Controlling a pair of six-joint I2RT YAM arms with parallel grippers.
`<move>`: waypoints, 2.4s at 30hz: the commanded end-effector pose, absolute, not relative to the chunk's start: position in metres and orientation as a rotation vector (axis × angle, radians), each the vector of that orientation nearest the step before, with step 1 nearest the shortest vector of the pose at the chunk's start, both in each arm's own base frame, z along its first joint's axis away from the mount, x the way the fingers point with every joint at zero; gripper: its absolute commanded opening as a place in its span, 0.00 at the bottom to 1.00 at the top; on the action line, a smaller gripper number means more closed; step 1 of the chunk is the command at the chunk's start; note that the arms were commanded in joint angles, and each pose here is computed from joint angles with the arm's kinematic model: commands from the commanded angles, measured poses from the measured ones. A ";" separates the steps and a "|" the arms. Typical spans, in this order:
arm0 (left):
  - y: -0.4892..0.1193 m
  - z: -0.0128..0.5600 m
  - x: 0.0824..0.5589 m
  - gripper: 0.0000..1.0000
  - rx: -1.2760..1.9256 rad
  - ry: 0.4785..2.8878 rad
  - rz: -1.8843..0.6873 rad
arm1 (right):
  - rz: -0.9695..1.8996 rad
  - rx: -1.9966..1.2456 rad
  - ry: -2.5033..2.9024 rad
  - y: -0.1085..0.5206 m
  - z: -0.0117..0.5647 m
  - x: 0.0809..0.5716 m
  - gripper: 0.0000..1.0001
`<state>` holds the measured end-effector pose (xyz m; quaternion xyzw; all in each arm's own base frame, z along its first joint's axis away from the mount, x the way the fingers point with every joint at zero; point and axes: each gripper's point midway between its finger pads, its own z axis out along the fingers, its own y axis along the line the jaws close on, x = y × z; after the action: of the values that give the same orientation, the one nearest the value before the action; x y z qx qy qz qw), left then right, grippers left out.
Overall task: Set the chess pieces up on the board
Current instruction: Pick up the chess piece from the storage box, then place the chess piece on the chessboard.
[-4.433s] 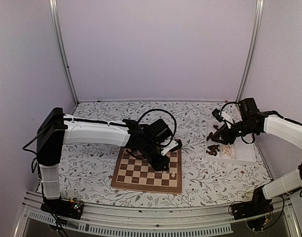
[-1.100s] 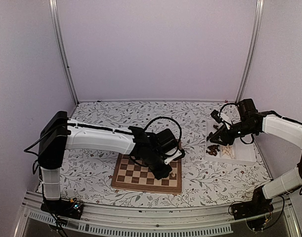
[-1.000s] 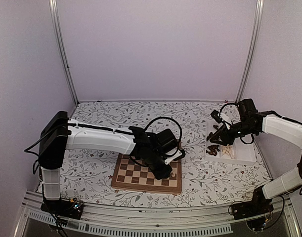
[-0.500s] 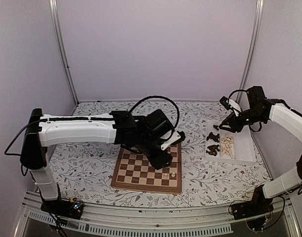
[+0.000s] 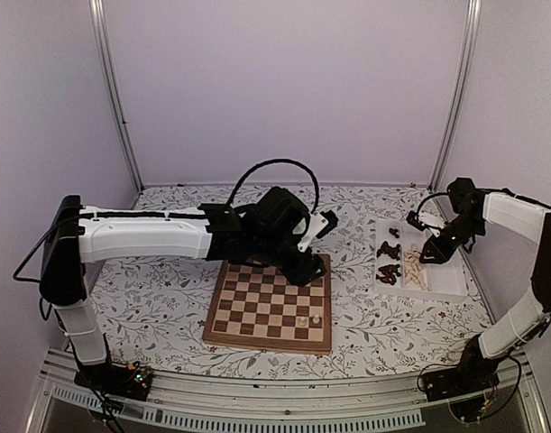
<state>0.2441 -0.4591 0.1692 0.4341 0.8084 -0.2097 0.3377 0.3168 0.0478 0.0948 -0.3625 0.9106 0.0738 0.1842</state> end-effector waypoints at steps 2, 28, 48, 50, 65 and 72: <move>-0.469 0.177 0.247 0.57 1.102 2.068 -0.608 | 0.112 -1.165 2.583 0.035 0.075 0.317 0.29; -0.459 0.172 0.251 0.56 1.059 2.111 -0.610 | 0.350 -1.306 2.586 0.057 0.022 0.322 0.18; -0.495 0.180 0.255 0.52 0.995 2.079 -0.775 | 0.427 -1.235 2.458 0.076 0.087 0.312 0.06; -0.505 0.181 0.258 0.51 0.971 2.074 -0.816 | 0.473 -1.212 2.435 0.083 0.100 0.311 0.06; -0.559 0.181 0.261 0.46 0.984 2.012 -0.953 | 0.875 -1.396 2.191 0.192 0.164 0.263 0.07; -0.569 0.180 0.252 0.46 1.041 1.986 -0.961 | 0.979 -1.454 2.155 0.216 0.168 0.249 0.07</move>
<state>0.2588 -0.5568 0.1767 0.3813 0.7812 -0.3597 0.3391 0.2590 0.2019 0.1592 -0.5153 0.7749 0.3101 0.1947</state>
